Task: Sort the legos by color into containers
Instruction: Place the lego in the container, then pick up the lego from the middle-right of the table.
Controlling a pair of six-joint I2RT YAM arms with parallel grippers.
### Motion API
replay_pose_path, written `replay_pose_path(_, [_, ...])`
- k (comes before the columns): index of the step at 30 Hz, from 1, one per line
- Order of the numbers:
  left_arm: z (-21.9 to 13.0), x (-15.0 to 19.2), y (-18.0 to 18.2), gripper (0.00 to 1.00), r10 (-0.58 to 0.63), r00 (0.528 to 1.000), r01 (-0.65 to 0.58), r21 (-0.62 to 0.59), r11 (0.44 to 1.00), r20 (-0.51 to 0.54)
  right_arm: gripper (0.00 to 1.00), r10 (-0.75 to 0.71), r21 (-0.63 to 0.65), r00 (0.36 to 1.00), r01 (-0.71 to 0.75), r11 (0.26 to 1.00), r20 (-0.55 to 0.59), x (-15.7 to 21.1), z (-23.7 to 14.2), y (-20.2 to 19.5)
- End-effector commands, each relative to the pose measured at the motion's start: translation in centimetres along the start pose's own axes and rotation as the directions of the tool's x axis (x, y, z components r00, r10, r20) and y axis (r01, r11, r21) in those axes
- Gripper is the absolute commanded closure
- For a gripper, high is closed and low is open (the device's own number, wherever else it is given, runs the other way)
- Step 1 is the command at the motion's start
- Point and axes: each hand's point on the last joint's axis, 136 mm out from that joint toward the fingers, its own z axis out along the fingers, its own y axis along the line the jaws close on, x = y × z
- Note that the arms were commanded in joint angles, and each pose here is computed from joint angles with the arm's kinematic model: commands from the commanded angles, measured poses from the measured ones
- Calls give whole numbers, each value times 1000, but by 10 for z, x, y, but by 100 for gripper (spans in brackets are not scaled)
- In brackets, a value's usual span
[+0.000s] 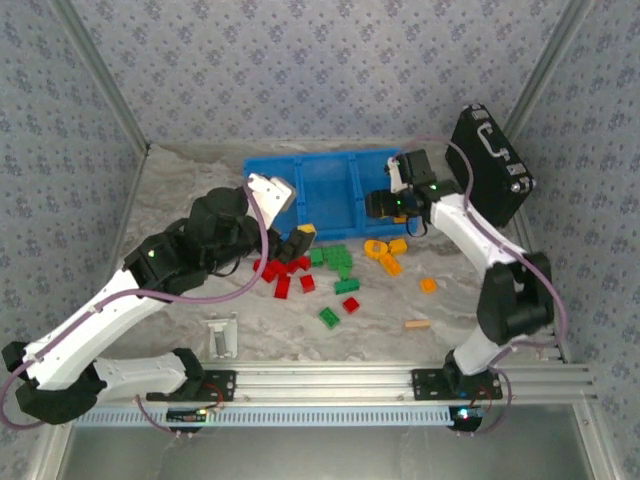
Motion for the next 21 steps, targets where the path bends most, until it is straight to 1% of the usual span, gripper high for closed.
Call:
replay_pose_path(1, [-4,7,-4,0,34,998,-33,24,999,-45,20,-9,-36,996,6,999,-90,45,-9,2])
replay_pose_path(6, [-4,10,-10,0,32,998,-29,56,998,-55,19,17,10,991,-16,1000,-133,97,-18,-3])
replay_pose_path(8, [-4,9,-12,0,32,998,-28,69,997,-54,16,20,-4,989,-20,1000,-148,113,-21,1])
replay_pose_path(11, [-4,9,-16,0,32,998,-26,93,995,-63,13,36,-16,981,-40,999,-193,135,-14,5])
replay_pose_path(15, [-5,8,-19,0,20,998,-13,109,994,-62,13,61,34,970,-55,998,-237,152,1,-3])
replay_pose_path(19, [-7,9,-25,0,13,997,-1,146,989,-76,13,93,150,954,-51,987,-284,159,17,-22])
replay_pose_path(21, [-8,10,-26,0,5,996,8,153,988,-86,13,105,179,949,-53,982,-299,159,26,-26])
